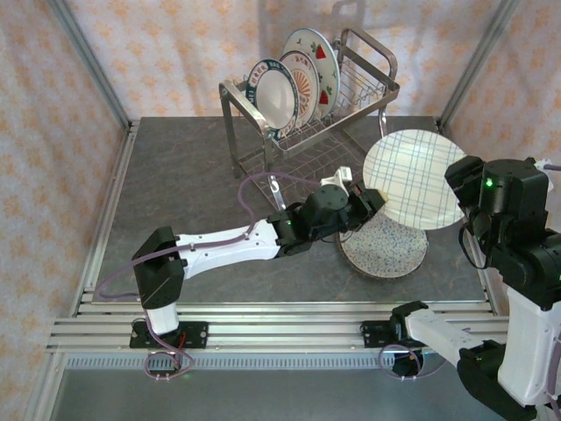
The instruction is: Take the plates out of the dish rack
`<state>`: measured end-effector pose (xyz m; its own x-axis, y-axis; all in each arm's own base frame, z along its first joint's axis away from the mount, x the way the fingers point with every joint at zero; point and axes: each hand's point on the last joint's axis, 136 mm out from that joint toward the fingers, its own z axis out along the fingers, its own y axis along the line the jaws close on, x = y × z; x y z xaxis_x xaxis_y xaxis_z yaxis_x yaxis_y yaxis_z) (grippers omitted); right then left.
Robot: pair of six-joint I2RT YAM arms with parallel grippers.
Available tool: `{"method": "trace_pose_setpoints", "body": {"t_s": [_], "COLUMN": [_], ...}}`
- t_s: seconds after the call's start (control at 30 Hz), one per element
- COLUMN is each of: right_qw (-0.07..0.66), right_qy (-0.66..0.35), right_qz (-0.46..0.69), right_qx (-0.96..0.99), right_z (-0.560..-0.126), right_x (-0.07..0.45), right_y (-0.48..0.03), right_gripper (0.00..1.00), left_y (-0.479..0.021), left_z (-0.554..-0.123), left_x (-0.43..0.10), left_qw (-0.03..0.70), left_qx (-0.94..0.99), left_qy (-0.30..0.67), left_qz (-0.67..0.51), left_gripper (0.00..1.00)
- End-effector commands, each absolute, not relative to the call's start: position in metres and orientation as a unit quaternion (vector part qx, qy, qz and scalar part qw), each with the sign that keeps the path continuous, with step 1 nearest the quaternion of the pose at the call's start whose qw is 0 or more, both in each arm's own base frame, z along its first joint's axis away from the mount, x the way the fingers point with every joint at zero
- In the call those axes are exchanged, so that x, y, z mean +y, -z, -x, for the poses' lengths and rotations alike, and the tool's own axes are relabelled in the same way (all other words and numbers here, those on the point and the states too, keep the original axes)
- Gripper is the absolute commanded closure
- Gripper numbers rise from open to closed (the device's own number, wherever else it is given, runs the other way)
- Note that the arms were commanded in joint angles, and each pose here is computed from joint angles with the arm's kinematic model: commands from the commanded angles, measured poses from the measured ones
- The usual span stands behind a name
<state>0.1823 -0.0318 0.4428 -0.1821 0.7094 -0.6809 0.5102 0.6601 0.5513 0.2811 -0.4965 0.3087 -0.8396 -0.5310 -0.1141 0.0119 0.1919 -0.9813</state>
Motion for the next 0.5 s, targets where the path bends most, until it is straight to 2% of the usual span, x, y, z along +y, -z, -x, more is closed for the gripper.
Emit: {"method": "trace_pose_setpoints", "body": {"t_s": [0.0, 0.47], "right_qw": [0.493, 0.44], "right_qy": [-0.094, -0.116], "right_qz": [-0.356, -0.31], "right_qx": [0.788, 0.835], "right_z": [-0.186, -0.19], "right_x": [-0.023, 0.001], "right_y": [-0.44, -0.412], "right_gripper": [0.28, 0.3], "left_y": [-0.298, -0.206], "left_z": [-0.283, -0.289], "left_x": [-0.5, -0.499], "left_qw": [0.246, 0.258], "left_qx": [0.742, 0.779], "left_qy": [0.61, 0.561], "left_qz": [0.131, 0.108], "left_gripper": [1.0, 1.0]}}
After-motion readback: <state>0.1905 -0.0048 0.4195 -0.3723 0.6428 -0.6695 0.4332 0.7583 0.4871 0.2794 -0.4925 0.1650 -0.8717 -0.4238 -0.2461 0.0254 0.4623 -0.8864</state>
